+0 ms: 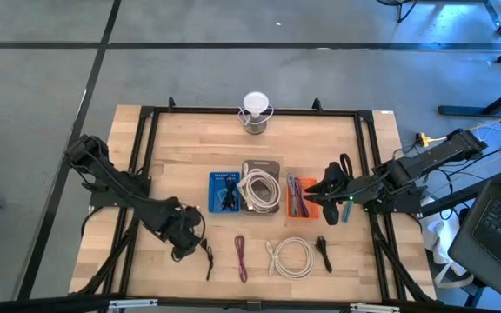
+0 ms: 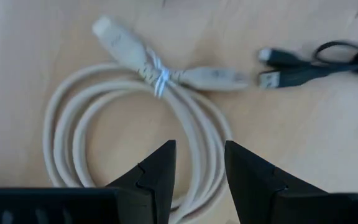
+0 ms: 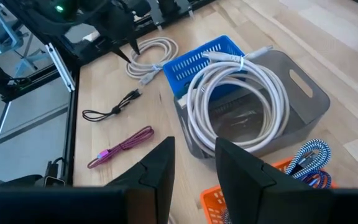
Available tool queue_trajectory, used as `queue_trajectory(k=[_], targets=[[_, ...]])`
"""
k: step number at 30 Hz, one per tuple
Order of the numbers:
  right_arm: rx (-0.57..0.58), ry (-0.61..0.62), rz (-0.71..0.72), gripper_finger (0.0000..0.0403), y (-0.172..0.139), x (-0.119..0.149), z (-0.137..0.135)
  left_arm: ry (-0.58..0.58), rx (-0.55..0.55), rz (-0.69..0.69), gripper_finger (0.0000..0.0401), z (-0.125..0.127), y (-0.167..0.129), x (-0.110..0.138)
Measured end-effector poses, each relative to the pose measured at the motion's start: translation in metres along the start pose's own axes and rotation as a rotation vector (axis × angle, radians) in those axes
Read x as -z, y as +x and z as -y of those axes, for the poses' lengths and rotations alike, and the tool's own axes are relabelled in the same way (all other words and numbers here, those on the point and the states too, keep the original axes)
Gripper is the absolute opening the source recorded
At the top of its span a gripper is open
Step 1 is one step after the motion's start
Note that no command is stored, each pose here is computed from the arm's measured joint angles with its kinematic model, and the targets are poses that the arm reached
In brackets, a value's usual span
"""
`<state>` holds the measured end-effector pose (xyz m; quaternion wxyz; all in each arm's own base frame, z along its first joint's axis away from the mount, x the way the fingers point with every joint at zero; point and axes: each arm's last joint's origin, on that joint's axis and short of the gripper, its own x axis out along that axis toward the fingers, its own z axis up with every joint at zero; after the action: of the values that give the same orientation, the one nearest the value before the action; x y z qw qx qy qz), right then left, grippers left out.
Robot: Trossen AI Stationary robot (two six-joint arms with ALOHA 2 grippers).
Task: Pick & Place USB Port
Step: Put the brown HDMI cable into the black bin
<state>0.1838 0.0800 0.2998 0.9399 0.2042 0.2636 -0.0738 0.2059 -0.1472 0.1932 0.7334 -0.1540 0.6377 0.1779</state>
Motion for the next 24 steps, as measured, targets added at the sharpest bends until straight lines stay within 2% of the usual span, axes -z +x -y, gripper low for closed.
queue_trajectory(k=[5, 12, 14, 16, 19, 20, 24], targets=[[0.000, -0.001, 0.000, 0.0116, 0.000, 0.000, 0.000, -0.018, 0.013, -0.056, 0.0129, -0.009, 0.022, 0.006], [0.000, -0.001, 0.000, 0.0116, 0.000, 0.000, 0.000, -0.024, 0.136, -0.092, 0.0129, -0.020, 0.052, 0.011], [0.000, -0.001, 0.000, 0.0116, 0.000, 0.000, 0.000, -0.015, 0.134, -0.105, 0.0123, -0.022, 0.056, 0.013], [0.000, 0.001, 0.000, 0.0116, 0.000, 0.000, 0.000, -0.010, 0.136, -0.123, 0.0100, -0.024, 0.057, 0.013], [0.000, 0.001, 0.000, 0.0116, 0.000, 0.000, 0.000, 0.008, 0.151, -0.138, 0.0034, -0.024, 0.053, 0.011], [0.000, -0.001, 0.000, 0.0116, 0.000, 0.000, 0.000, 0.008, 0.164, -0.161, 0.0023, -0.024, 0.050, 0.011], [0.000, -0.002, 0.000, 0.0116, 0.000, 0.000, 0.000, 0.007, 0.167, -0.169, 0.0022, -0.025, 0.024, 0.009]])
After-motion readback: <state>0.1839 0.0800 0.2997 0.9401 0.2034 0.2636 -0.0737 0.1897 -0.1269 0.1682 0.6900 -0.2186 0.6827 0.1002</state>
